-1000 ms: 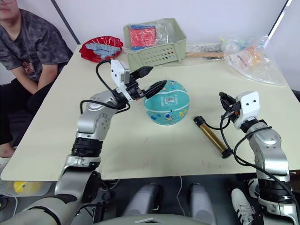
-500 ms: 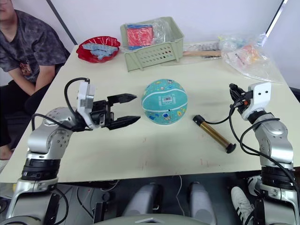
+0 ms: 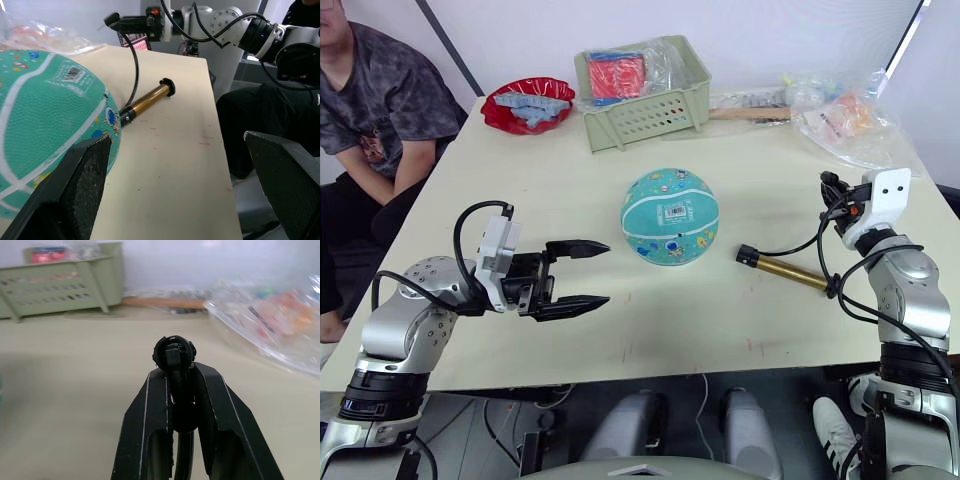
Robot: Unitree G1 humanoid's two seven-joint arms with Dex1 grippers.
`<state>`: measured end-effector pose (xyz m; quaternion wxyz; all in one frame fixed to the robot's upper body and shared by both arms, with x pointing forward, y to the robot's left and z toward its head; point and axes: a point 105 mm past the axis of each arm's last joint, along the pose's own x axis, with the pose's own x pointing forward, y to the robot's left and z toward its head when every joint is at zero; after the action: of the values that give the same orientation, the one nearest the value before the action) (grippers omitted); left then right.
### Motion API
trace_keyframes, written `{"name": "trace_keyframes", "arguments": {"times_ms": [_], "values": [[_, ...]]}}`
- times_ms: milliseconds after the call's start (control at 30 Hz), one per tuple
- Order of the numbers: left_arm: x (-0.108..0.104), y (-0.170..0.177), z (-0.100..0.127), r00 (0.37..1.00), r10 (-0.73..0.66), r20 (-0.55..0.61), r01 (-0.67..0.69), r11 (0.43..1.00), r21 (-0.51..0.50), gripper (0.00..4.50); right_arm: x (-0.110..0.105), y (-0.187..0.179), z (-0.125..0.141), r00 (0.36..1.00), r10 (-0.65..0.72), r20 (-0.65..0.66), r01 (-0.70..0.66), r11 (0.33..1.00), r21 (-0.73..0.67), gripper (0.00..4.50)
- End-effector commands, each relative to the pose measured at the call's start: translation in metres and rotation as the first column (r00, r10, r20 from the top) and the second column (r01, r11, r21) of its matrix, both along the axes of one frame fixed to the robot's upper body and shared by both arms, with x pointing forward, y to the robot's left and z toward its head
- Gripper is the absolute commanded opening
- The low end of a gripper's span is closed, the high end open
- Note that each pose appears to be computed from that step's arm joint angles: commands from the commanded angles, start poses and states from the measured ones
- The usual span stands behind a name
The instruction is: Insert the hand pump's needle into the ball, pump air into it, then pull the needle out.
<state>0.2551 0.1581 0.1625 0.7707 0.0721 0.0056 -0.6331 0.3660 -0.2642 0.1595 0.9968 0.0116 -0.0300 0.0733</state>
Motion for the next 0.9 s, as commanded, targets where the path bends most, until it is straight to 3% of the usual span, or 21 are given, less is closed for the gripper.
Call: {"name": "trace_keyframes", "arguments": {"times_ms": [33, 233, 367, 467, 500, 533, 733, 767, 900], "values": [[-0.002, 0.011, 0.007, 0.998, 0.039, 0.052, -0.039, 0.999, -0.001, 4.50, -0.002, -0.016, 0.001, 0.998, -0.064, -0.028, 0.067, 0.992, 0.107, 0.11], [-0.003, 0.019, 0.005, 0.987, 0.120, 0.103, -0.118, 0.993, -0.026, 4.50, -0.005, -0.027, -0.021, 0.982, -0.109, -0.155, 0.141, 0.966, 0.216, 0.11], [-0.009, 0.025, 0.001, 0.979, 0.172, 0.111, -0.169, 0.985, -0.036, 4.50, -0.011, -0.038, -0.031, 0.963, -0.165, -0.213, 0.211, 0.954, 0.214, 0.11], [-0.013, 0.029, -0.004, 0.975, 0.195, 0.104, -0.192, 0.981, -0.038, 4.50, -0.013, -0.033, -0.031, 0.972, -0.124, -0.200, 0.163, 0.968, 0.192, 0.11], [-0.013, 0.030, -0.005, 0.974, 0.199, 0.104, -0.196, 0.980, -0.037, 4.50, -0.014, -0.029, -0.031, 0.976, -0.095, -0.198, 0.130, 0.977, 0.169, 1.15], [-0.014, 0.031, -0.006, 0.974, 0.203, 0.104, -0.200, 0.979, -0.037, 4.50, -0.016, -0.028, -0.031, 0.976, -0.087, -0.201, 0.120, 0.980, 0.157, 1.41], [-0.014, 0.035, -0.012, 0.970, 0.221, 0.105, -0.219, 0.975, -0.029, 4.50, -0.026, -0.042, -0.032, 0.969, -0.113, -0.221, 0.142, 0.982, 0.121, 4.17], [-0.014, 0.036, -0.014, 0.969, 0.223, 0.104, -0.221, 0.975, -0.029, 4.50, -0.030, -0.047, -0.033, 0.966, -0.122, -0.227, 0.151, 0.982, 0.113, 4.35], [-0.013, 0.038, -0.016, 0.968, 0.232, 0.100, -0.230, 0.973, -0.027, 4.50, -0.043, -0.057, -0.035, 0.959, -0.130, -0.250, 0.163, 0.980, 0.115, 4.35]]}}
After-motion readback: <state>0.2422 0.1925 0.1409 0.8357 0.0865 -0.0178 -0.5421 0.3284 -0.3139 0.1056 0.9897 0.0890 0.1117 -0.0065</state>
